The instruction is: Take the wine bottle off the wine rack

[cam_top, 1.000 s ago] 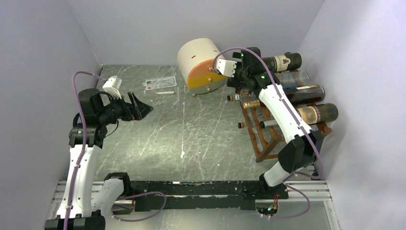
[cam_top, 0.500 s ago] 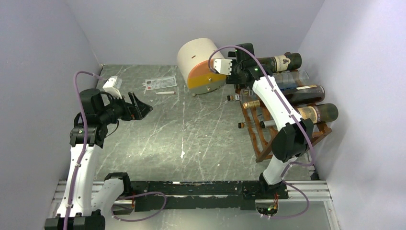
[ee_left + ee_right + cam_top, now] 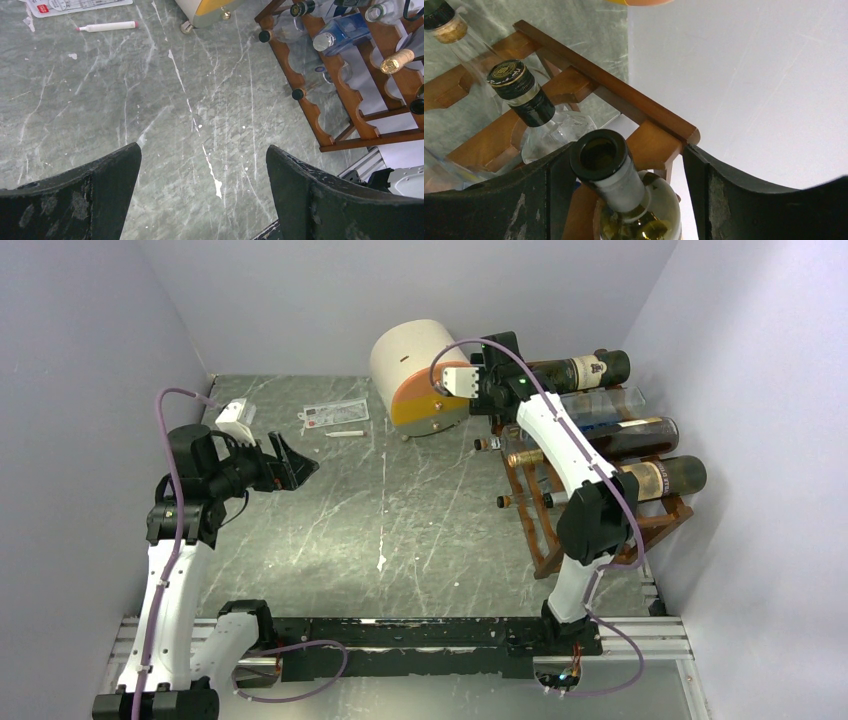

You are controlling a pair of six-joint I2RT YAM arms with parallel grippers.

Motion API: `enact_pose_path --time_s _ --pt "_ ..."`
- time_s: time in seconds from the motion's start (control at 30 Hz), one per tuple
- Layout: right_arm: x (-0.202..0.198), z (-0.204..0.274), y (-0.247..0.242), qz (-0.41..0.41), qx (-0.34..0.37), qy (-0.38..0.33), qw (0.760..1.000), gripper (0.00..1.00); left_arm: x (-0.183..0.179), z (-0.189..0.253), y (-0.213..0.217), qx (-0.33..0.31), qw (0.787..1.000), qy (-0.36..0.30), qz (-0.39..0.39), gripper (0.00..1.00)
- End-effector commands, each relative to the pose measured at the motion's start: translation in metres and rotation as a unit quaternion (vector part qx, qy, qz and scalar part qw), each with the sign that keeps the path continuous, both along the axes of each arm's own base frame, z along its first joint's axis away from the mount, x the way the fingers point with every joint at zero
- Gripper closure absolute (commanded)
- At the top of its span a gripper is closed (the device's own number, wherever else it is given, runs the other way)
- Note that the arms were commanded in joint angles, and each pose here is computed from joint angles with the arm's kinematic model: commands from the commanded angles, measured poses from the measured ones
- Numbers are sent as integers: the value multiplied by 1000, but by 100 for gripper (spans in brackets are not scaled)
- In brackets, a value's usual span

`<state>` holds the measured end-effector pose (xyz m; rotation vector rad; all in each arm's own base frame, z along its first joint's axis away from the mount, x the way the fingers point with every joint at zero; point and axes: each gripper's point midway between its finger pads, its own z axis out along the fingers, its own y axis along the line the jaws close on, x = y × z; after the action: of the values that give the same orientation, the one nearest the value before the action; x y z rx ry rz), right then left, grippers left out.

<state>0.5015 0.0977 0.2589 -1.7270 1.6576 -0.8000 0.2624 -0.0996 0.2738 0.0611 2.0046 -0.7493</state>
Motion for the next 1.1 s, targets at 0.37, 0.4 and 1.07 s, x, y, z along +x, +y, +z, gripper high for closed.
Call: enact_pose_path --time_s 0.37,0.4,1.07 --pt "16 13 -6 -10 -34 -35 999 30 4 3 1 19 1000 -16 5 2" --pt "16 16 -6 -10 -34 -40 999 31 4 2 1 20 1000 -15 5 2" --pt "5 101 -15 1 -56 -213 976 100 4 7 6 25 999 -17 20 2"
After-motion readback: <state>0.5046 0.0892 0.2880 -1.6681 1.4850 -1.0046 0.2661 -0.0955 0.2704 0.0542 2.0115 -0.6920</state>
